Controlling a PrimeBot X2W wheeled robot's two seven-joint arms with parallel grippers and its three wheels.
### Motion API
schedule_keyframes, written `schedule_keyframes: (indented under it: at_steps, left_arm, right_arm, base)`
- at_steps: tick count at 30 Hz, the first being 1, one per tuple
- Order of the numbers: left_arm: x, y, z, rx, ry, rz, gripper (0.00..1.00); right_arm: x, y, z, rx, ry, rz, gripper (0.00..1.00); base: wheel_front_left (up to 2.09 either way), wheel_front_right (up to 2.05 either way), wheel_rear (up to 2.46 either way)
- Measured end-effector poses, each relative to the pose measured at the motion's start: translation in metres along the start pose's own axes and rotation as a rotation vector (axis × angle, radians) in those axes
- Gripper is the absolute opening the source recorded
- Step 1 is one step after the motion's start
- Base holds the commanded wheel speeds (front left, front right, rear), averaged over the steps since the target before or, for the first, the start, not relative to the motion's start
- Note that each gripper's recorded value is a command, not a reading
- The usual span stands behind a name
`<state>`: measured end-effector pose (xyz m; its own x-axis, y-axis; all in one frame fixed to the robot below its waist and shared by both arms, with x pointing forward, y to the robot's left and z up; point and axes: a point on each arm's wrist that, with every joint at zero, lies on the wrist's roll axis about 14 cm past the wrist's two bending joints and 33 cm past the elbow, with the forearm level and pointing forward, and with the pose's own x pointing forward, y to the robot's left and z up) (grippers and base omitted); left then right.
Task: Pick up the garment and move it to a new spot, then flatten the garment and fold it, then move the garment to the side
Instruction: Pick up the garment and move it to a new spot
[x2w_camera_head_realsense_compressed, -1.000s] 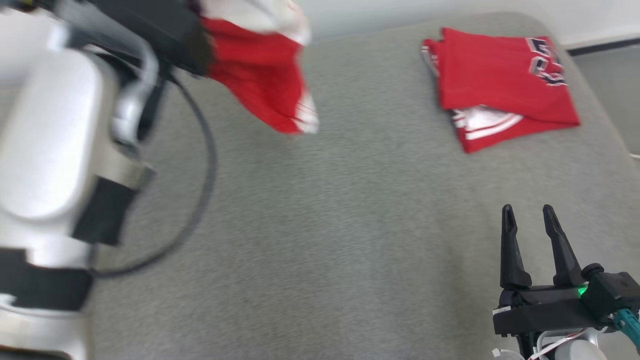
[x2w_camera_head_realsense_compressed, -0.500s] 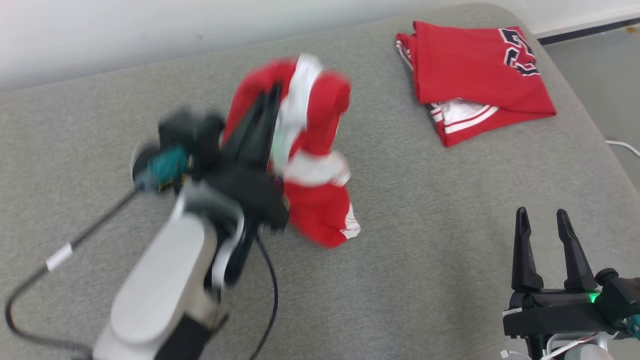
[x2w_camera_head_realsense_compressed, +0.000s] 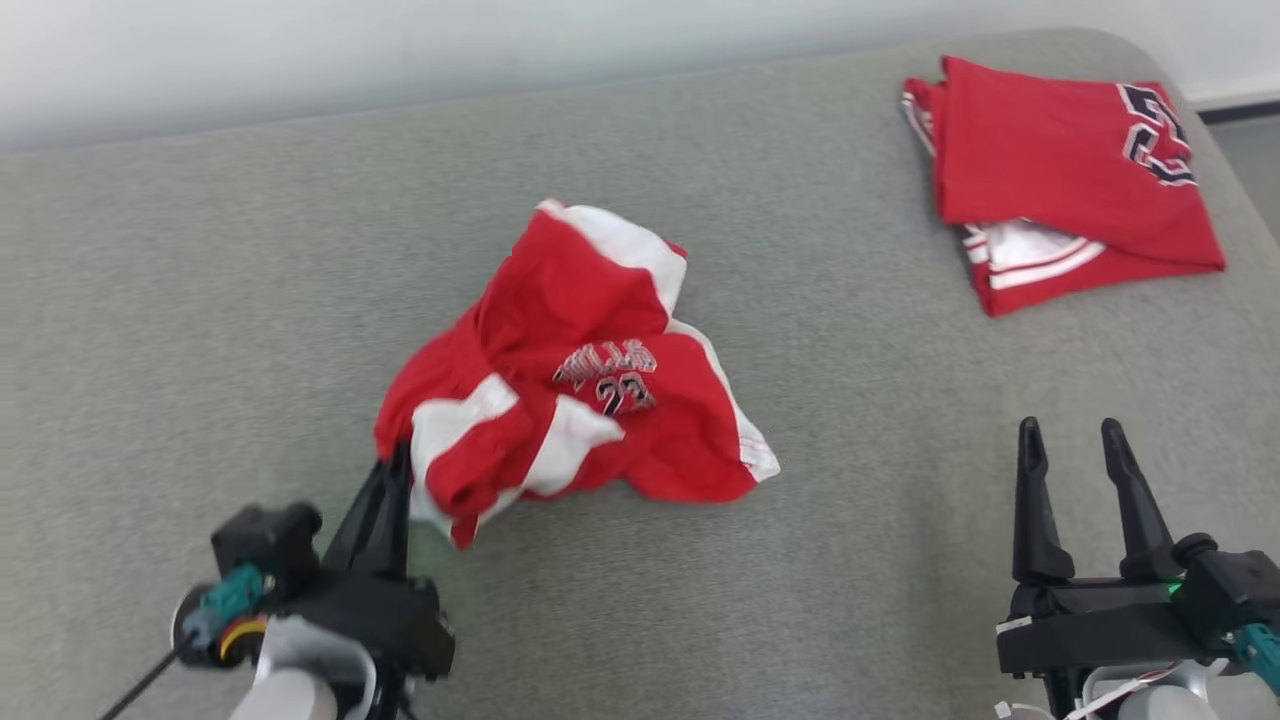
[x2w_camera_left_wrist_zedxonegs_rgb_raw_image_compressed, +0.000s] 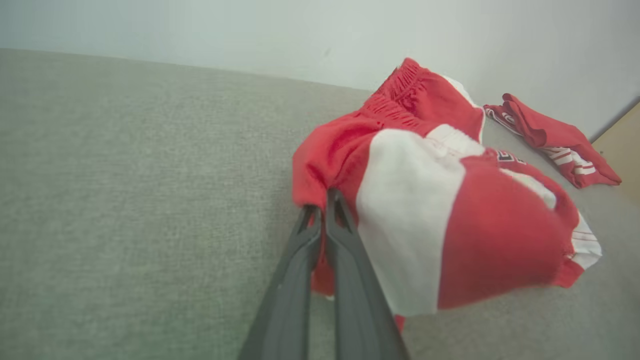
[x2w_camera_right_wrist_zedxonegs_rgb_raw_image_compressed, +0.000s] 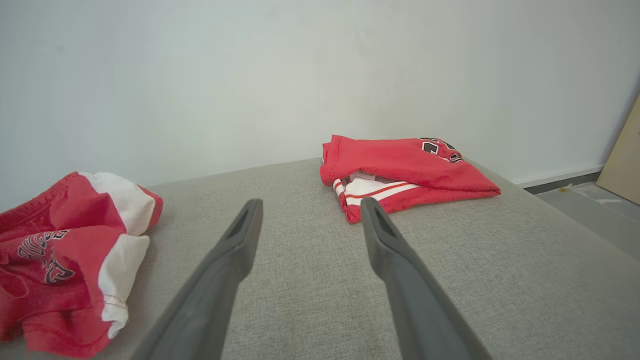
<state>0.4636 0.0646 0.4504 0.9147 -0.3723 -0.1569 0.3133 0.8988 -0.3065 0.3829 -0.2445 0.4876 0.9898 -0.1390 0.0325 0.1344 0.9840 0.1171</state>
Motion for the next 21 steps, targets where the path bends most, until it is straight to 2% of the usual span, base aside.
schedule_keyframes:
  at_steps: [2, 3, 4, 10, 21]
  left_arm:
    - [-0.01, 0.01, -0.005, -0.008, 0.009, 0.034, 0.0]
    - [-0.014, 0.014, -0.006, -0.006, 0.003, 0.046, 0.33]
    - [-0.018, 0.016, -0.004, -0.003, -0.01, 0.054, 1.0]
    - [-0.036, 0.021, 0.02, 0.018, -0.11, 0.074, 1.0]
    - [-0.081, 0.041, 0.071, 0.156, -0.265, 0.139, 1.0]
  right_arm:
    - [0.002, 0.008, -0.001, 0.002, 0.002, 0.024, 1.0]
    - [0.003, 0.011, -0.001, 0.0, 0.001, 0.032, 1.0]
    - [0.004, 0.014, 0.0, 0.002, -0.002, 0.041, 1.0]
    - [0.003, 0.026, 0.005, 0.001, -0.018, 0.079, 1.0]
    - [-0.009, 0.041, 0.022, 0.0, -0.063, 0.125, 1.0]
  base:
    - [0.0, 0.0, 0.0]
    - [0.0, 0.0, 0.0]
    - [0.0, 0.0, 0.0]
    - [0.0, 0.0, 0.0]
    - [0.0, 0.0, 0.0]
